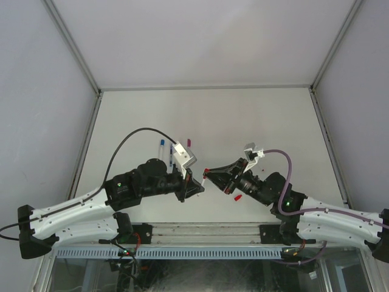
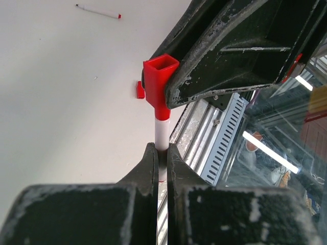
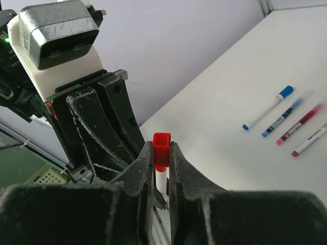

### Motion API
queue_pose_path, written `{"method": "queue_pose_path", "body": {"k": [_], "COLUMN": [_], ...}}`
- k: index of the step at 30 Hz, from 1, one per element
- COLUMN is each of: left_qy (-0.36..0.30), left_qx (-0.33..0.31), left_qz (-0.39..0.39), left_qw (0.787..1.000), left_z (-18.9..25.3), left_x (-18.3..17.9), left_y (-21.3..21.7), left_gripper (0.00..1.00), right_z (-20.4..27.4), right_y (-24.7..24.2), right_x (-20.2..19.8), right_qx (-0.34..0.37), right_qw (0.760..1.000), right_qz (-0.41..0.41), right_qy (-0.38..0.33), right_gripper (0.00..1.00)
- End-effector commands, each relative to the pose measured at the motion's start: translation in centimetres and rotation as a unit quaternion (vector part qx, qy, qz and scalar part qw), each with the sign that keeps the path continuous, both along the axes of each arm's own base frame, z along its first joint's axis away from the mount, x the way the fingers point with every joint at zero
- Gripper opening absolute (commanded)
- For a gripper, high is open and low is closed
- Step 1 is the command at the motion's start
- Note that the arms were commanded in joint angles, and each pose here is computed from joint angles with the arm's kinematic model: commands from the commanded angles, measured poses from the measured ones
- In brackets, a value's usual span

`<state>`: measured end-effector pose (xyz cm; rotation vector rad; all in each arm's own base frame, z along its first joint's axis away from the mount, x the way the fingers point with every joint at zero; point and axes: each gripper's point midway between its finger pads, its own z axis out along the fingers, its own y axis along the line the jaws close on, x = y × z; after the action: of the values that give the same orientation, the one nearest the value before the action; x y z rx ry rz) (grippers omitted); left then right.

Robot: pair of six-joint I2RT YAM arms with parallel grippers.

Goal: Insert the pens into the pen caps
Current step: Insert the pen cap onto the pen.

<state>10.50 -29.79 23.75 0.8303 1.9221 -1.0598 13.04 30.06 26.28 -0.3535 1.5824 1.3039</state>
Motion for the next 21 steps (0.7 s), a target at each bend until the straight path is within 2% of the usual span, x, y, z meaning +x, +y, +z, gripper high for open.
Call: {"method": "queue_pose_path", "body": {"k": [1,14,21], "left_qy": [-0.117,-0.12,-0.119], "left_qx": [-0.194,-0.192,-0.192], "left_qz": [0.056,0.061,0.062], "left_qw": [0.972,0.972,0.972], "left_z": [12.2,12.3,12.3], "left_x": [3.2,3.3,3.3], "left_y": [-1.3,-1.2,-1.2], "left_gripper": [0.0,0.0,0.0], "right_z": [-10.6,-12.6,-14.0], "right_y": [0.3,0.9,0.0], "right_x": [-5.9,-9.5,-9.2], "right_qx": [-0.17,-0.146,-0.193], "right_qw": [0.974,0.949,0.945], "right_qz": [0.126,0.201,0.182], "right_qy": [0.084,0.194,0.193], "right_gripper": [0.0,0.0,0.0]}}
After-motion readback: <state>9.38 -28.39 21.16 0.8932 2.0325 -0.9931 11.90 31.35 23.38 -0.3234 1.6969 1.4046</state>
